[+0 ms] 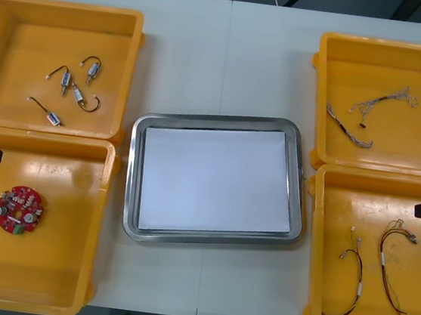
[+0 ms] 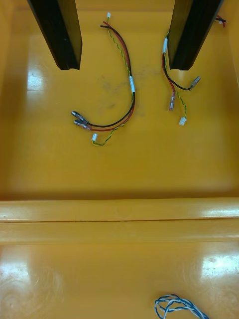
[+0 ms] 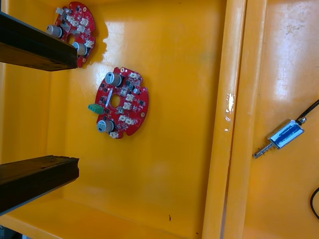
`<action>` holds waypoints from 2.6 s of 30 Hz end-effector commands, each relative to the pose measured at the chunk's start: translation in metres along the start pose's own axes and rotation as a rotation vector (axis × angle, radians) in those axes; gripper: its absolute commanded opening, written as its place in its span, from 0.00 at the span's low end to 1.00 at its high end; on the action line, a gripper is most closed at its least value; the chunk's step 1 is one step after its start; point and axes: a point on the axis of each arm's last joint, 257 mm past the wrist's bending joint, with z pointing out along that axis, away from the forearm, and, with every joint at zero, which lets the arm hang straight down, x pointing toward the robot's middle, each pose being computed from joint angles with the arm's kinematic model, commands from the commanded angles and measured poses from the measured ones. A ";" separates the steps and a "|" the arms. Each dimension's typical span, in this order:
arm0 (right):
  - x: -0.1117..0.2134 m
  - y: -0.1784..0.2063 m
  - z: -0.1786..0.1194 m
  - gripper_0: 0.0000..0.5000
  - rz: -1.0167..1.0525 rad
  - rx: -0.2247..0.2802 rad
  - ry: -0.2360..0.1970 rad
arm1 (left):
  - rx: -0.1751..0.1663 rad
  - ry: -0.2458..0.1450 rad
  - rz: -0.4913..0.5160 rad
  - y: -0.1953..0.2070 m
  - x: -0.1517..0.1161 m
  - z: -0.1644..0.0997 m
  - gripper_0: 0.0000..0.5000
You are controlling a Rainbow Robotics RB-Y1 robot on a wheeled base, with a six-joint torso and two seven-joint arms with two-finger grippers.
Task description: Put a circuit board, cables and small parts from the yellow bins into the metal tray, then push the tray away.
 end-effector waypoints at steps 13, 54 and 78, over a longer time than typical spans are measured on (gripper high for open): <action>-0.006 0.007 -0.006 1.00 0.001 0.002 -0.026 | -0.036 -0.019 0.095 0.015 -0.007 -0.011 1.00; -0.006 0.007 -0.006 1.00 0.001 0.002 -0.026 | -0.036 -0.019 0.095 0.015 -0.007 -0.011 1.00; -0.006 0.007 -0.006 1.00 0.001 0.002 -0.026 | -0.036 -0.019 0.095 0.015 -0.007 -0.011 1.00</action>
